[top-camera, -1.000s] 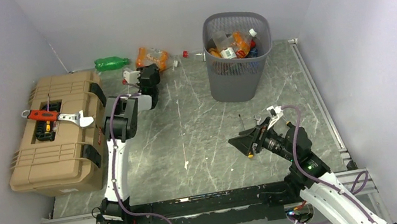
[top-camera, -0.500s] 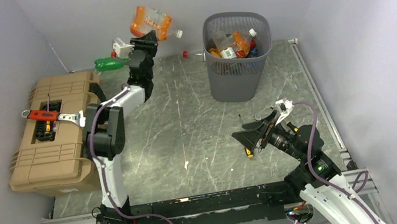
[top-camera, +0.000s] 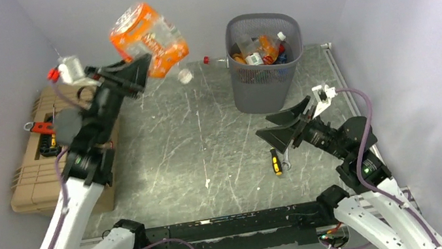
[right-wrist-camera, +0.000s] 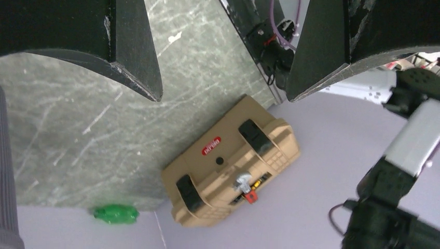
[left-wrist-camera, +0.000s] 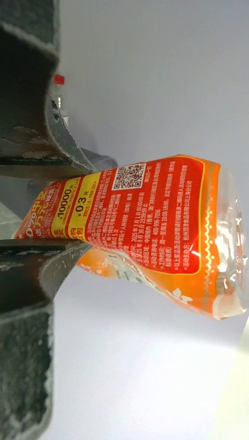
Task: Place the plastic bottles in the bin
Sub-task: Pick up the plastic bottle from the corner of the board.
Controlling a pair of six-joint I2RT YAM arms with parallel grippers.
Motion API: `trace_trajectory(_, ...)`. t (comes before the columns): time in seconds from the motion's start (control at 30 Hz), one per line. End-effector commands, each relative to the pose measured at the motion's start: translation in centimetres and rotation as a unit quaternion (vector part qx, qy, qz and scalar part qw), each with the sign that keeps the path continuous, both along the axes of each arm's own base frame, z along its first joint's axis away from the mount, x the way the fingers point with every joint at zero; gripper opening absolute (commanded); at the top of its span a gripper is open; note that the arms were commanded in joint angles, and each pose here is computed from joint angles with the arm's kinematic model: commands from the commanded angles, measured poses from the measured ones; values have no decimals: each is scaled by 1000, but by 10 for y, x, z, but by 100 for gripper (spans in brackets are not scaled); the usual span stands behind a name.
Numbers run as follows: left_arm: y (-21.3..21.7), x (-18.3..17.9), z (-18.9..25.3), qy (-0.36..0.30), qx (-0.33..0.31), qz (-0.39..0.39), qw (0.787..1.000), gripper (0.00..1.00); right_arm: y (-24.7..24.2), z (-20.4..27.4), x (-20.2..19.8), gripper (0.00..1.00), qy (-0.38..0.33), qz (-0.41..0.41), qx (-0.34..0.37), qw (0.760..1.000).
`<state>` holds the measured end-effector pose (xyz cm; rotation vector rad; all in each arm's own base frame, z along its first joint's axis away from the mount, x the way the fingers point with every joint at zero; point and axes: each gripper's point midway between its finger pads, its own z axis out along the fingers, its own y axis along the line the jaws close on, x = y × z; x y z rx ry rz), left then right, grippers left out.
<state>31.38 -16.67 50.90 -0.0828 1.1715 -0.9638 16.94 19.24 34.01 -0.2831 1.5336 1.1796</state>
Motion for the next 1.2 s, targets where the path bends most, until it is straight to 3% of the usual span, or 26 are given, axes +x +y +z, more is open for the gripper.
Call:
trace_trajectory(0.0, -17, -69, -33, -23, 168, -96, 981, 0, 13, 51, 1, 94, -66, 34, 30, 997)
trace_trajectory(0.1, -29, -115, -42, -55, 230, -172, 956, 0, 30, 73, -3, 94, -80, 79, 58, 992)
trace_trajectory(0.23, -26, -130, -57, -33, 234, -182, 954, 0, 67, 89, -15, 96, -106, 139, 50, 983)
trace_trajectory(0.4, -35, -133, -59, -27, 171, -216, 961, 0, 115, 72, -23, 98, -109, 151, 1, 983)
trace_trajectory(0.63, -46, -137, -50, -11, 73, -274, 959, 0, 127, 66, -19, 96, -116, 127, 7, 985)
trace_trajectory(0.97, -40, -142, -51, -5, 52, -267, 962, 0, 135, 54, -12, 93, -105, 117, -15, 987)
trace_trajectory(1.17, -45, -142, -55, -3, 47, -286, 957, 0, 151, 56, -19, 80, -99, 159, -9, 982)
